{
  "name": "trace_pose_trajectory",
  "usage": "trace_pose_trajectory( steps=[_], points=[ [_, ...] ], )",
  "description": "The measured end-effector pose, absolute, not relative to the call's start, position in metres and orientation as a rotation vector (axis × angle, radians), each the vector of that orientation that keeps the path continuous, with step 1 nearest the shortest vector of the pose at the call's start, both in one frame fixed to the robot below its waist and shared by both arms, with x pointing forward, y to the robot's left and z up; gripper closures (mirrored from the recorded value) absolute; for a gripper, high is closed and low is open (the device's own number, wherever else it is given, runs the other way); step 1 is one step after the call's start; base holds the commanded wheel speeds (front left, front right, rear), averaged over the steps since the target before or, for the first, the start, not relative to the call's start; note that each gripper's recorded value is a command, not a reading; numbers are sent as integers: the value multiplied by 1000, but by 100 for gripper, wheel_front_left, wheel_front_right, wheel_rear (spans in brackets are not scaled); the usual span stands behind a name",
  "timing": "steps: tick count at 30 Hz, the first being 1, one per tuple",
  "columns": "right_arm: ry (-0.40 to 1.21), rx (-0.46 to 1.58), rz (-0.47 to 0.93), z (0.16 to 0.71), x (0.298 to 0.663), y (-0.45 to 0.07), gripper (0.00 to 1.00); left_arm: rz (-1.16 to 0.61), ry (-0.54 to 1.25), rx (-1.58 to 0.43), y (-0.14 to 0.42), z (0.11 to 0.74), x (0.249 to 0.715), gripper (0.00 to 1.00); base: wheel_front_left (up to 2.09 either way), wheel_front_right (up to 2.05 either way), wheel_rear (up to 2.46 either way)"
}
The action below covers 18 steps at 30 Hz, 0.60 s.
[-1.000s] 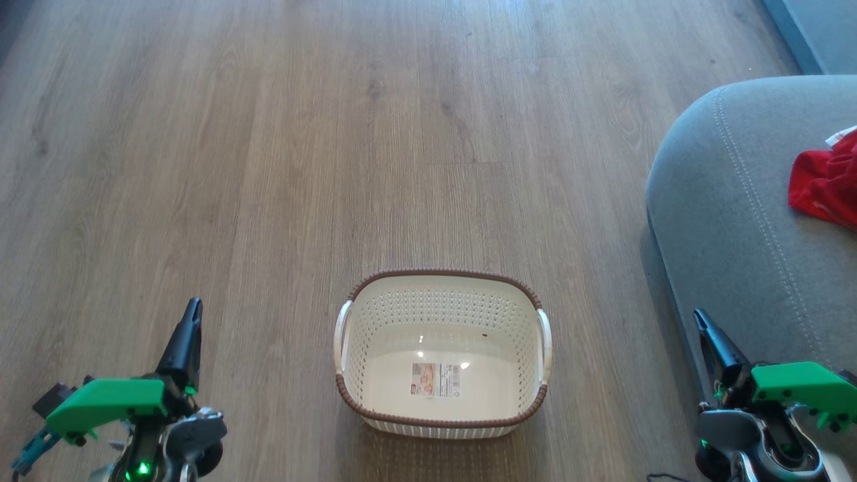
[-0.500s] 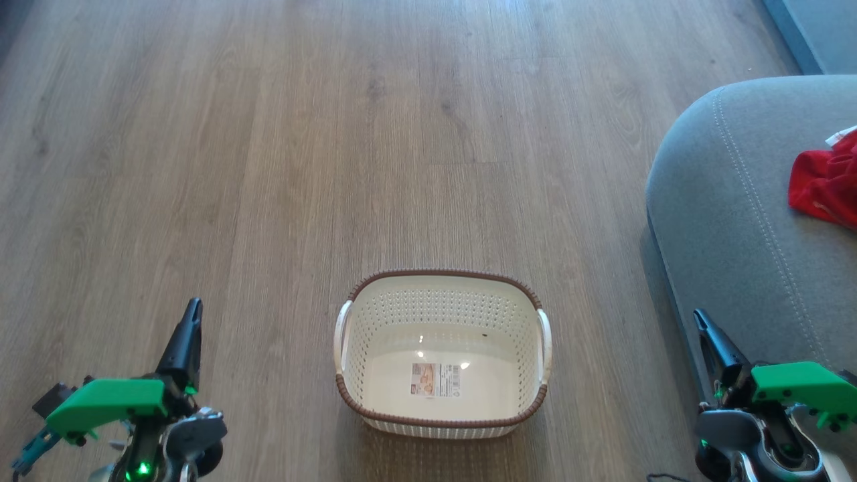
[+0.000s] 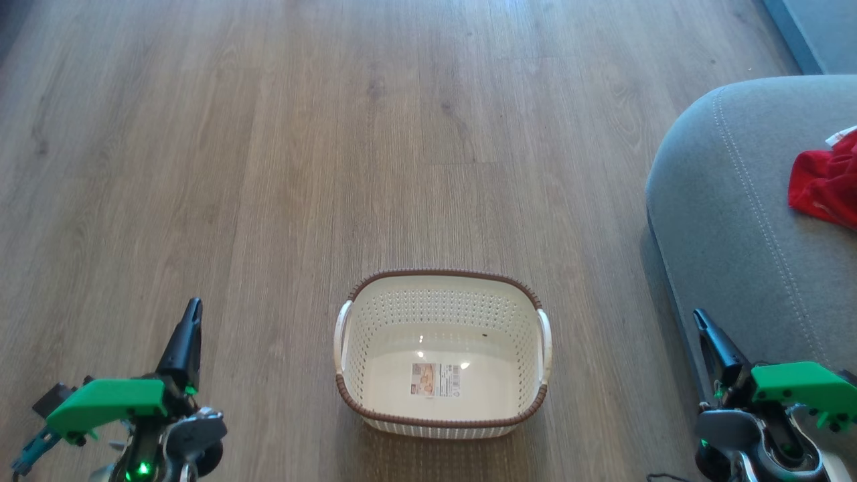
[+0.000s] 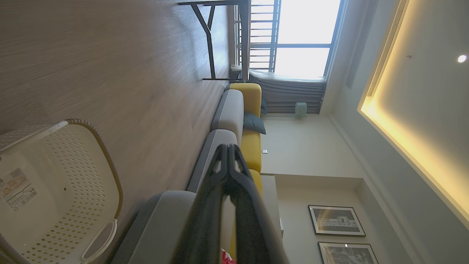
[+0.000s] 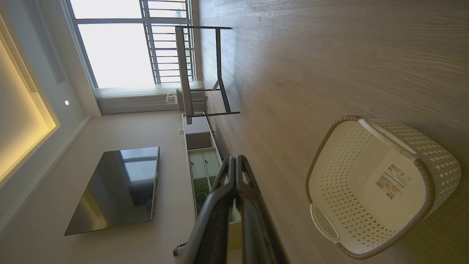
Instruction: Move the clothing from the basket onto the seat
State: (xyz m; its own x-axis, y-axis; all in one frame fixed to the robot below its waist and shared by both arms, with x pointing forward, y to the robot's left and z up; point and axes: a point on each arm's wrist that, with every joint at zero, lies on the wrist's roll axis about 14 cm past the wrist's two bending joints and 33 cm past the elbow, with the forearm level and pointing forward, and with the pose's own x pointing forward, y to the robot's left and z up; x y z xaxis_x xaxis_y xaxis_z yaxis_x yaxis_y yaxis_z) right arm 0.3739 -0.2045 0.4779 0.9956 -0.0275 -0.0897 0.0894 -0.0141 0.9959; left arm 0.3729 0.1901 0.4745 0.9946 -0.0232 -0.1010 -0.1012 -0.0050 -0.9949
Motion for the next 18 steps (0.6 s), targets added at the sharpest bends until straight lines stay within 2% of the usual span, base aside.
trace_pose_trajectory(
  steps=[18],
  points=[
    [48,1582,-93,478,374,-204,100,62,97,-1576,190,474,373,100,0,0,0]
  ],
)
